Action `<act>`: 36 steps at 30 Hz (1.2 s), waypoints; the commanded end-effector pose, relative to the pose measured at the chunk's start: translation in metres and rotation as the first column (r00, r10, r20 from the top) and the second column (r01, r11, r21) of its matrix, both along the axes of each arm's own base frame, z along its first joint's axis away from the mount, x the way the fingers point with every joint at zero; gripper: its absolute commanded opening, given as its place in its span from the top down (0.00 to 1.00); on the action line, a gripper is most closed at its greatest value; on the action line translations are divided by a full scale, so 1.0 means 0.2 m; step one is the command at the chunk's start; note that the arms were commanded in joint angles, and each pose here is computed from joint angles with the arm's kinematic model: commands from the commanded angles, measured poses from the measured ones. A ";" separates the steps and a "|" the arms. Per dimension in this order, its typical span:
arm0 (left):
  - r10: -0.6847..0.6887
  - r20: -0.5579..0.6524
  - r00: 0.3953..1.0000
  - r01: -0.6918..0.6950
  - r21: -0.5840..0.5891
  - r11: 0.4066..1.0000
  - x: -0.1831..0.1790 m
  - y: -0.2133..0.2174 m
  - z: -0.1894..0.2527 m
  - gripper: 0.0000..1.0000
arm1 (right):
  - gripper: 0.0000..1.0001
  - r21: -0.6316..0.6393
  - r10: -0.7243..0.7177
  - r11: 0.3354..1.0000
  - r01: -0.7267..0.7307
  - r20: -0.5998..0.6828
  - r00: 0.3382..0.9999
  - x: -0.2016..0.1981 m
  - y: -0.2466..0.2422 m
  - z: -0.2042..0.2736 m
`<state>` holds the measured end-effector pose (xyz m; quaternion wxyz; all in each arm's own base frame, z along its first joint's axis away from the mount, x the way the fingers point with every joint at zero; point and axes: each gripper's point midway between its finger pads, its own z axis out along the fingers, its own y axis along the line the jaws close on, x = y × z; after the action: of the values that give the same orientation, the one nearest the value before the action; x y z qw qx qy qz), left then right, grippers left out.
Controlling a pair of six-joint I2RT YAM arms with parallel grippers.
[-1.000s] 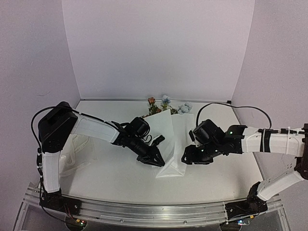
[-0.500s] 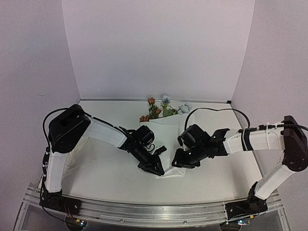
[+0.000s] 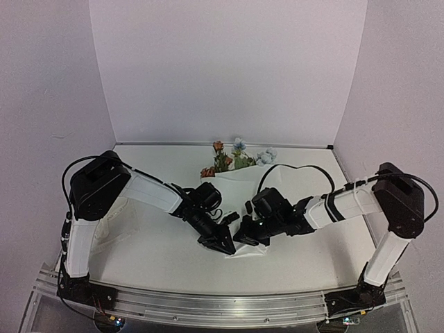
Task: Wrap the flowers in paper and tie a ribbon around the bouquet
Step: Press the fold line on the folded bouquet.
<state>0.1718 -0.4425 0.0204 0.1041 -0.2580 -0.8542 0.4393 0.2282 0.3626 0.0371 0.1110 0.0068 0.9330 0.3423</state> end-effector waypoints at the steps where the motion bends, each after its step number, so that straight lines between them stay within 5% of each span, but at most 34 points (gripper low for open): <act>1: -0.019 -0.013 1.000 0.019 0.026 0.999 -0.04 0.03 -0.07 0.85 | 1.00 0.148 -0.078 0.986 0.082 -0.030 0.996 0.05 0.06 -0.02; 9: -0.012 -0.020 1.000 0.013 0.042 0.999 -0.03 0.03 -0.09 0.87 | 1.00 0.184 -0.126 0.974 0.132 -0.041 0.991 0.01 0.01 -0.12; 26: 0.054 -0.051 0.997 -0.046 0.145 0.988 0.02 0.13 -0.23 0.93 | 1.00 0.025 -0.060 0.998 0.058 0.081 0.995 -0.09 -0.21 -0.25; 36: 0.065 -0.061 0.996 -0.054 0.168 0.984 0.02 0.15 -0.27 0.94 | 1.00 -0.035 -0.146 0.988 0.153 0.139 0.979 -0.04 -0.39 -0.23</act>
<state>0.1756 -0.4387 0.0137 0.1217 -0.2501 -0.8479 0.4513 0.2162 0.3138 0.0063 0.1884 0.0313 0.9102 0.3674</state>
